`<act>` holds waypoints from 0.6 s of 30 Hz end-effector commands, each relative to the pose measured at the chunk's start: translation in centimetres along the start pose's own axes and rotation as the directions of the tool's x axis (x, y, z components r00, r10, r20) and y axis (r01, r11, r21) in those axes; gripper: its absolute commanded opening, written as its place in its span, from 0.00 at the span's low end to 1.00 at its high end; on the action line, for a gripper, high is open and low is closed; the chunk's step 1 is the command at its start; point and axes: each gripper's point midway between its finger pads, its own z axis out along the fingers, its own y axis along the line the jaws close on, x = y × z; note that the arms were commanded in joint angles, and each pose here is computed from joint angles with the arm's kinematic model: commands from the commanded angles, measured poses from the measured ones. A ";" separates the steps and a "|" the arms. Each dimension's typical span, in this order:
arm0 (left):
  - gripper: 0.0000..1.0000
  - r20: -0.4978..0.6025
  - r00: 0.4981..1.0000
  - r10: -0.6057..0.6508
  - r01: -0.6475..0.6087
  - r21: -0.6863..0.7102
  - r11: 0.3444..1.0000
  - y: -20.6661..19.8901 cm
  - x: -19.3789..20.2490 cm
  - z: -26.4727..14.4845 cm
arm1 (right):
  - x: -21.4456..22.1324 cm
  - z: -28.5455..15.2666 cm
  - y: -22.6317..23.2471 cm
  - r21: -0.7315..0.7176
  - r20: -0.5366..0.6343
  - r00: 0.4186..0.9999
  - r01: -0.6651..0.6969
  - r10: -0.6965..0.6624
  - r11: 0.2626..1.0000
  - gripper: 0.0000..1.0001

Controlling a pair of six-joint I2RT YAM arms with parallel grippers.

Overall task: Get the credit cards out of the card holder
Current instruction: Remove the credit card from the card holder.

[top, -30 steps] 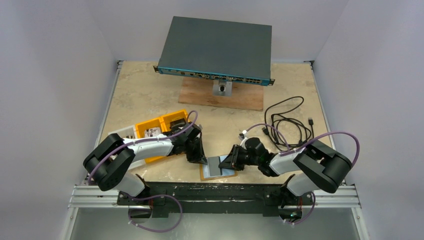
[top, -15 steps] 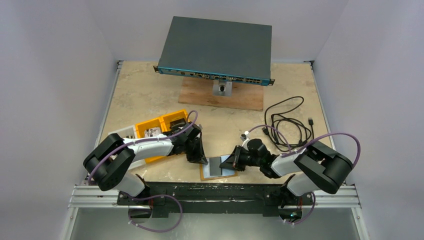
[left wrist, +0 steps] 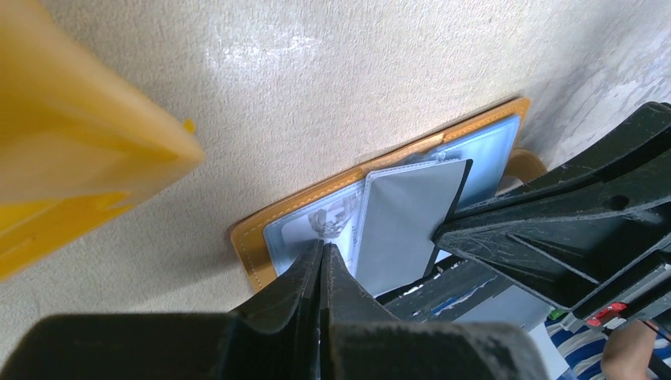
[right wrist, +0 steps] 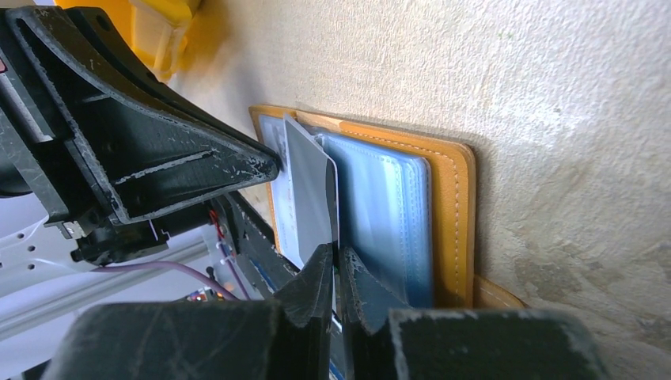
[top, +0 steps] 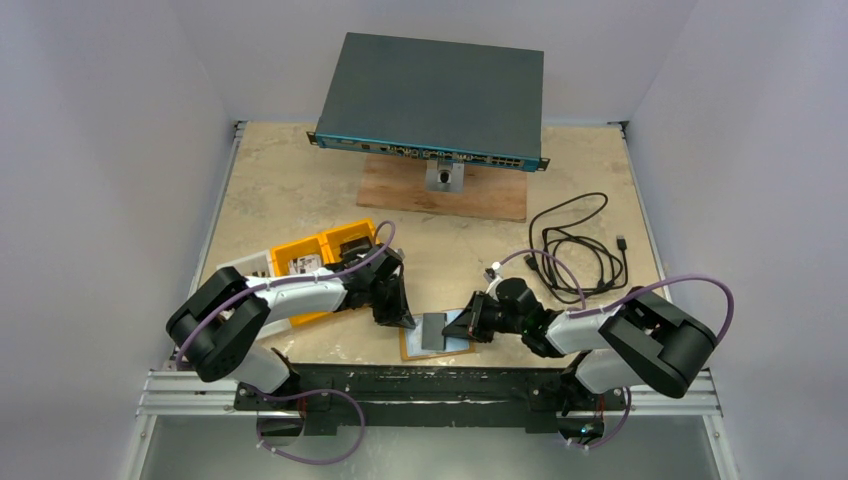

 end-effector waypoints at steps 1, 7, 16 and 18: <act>0.00 -0.028 1.000 0.010 -0.014 -0.137 0.991 4.1 1.3 -0.1 | 0.0 -0.2 -1.2 0.037 0.008 1.000 0.013 -0.013 0.999 0.03; 0.05 -0.001 0.995 0.103 -0.103 -0.048 0.994 0.9 0.3 -1.5 | 0.1 0.0 -1.4 0.042 -0.001 1.000 0.019 -0.019 0.999 0.03; 0.15 0.010 0.982 0.188 -0.189 0.071 0.979 -3.7 0.5 -2.1 | -0.1 0.3 -1.2 0.042 -0.002 1.000 0.025 -0.025 0.999 0.02; 0.14 0.004 0.982 0.189 -0.188 0.086 0.978 -4.1 0.5 -1.8 | -0.1 0.3 -1.2 0.043 -0.002 1.000 0.028 -0.028 0.999 0.02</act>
